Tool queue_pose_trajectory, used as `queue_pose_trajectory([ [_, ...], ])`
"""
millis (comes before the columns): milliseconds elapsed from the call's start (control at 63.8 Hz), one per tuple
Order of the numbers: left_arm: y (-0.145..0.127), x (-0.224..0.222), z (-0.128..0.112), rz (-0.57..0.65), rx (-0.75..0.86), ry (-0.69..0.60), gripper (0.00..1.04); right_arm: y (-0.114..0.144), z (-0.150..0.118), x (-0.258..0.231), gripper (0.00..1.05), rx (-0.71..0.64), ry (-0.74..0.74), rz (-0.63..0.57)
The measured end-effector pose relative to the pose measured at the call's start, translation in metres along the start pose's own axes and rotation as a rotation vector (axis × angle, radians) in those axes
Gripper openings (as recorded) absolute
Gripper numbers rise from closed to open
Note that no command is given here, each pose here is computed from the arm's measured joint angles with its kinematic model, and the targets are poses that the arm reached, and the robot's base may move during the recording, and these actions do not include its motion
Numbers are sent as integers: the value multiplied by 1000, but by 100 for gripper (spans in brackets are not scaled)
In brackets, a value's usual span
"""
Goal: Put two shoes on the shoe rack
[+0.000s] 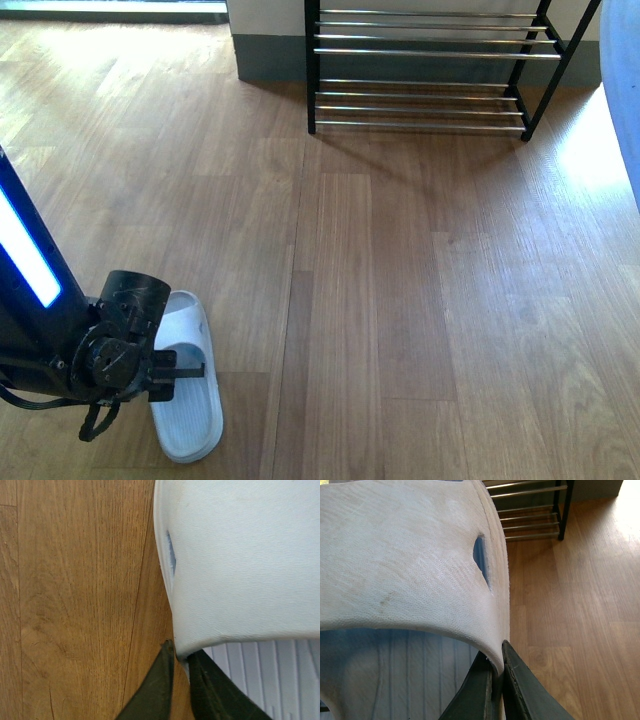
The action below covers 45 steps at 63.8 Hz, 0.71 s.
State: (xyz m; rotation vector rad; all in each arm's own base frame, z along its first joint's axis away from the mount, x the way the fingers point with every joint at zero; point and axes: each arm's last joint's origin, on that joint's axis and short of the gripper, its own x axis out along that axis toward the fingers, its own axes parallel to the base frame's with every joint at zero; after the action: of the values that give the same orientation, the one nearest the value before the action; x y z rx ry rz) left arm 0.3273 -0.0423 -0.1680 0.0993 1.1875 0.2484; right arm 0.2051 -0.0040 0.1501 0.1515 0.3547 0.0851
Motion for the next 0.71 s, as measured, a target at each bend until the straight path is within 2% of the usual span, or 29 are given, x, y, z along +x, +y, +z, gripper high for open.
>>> queue_pose_trajectory([
  [47, 1, -3, 1, -1, -3, -7, 2, 0, 0, 0, 2, 0, 0, 0],
  [376, 17, -51, 30, -1, -33, -126, 2, 0, 0, 0, 2, 0, 0, 0],
  [533, 30, -98, 48, -5, -43, -237, 2, 0, 0, 0, 2, 0, 0, 0],
  [706, 49, -155, 55, -9, -58, -338, 2, 0, 0, 0, 2, 0, 0, 0],
])
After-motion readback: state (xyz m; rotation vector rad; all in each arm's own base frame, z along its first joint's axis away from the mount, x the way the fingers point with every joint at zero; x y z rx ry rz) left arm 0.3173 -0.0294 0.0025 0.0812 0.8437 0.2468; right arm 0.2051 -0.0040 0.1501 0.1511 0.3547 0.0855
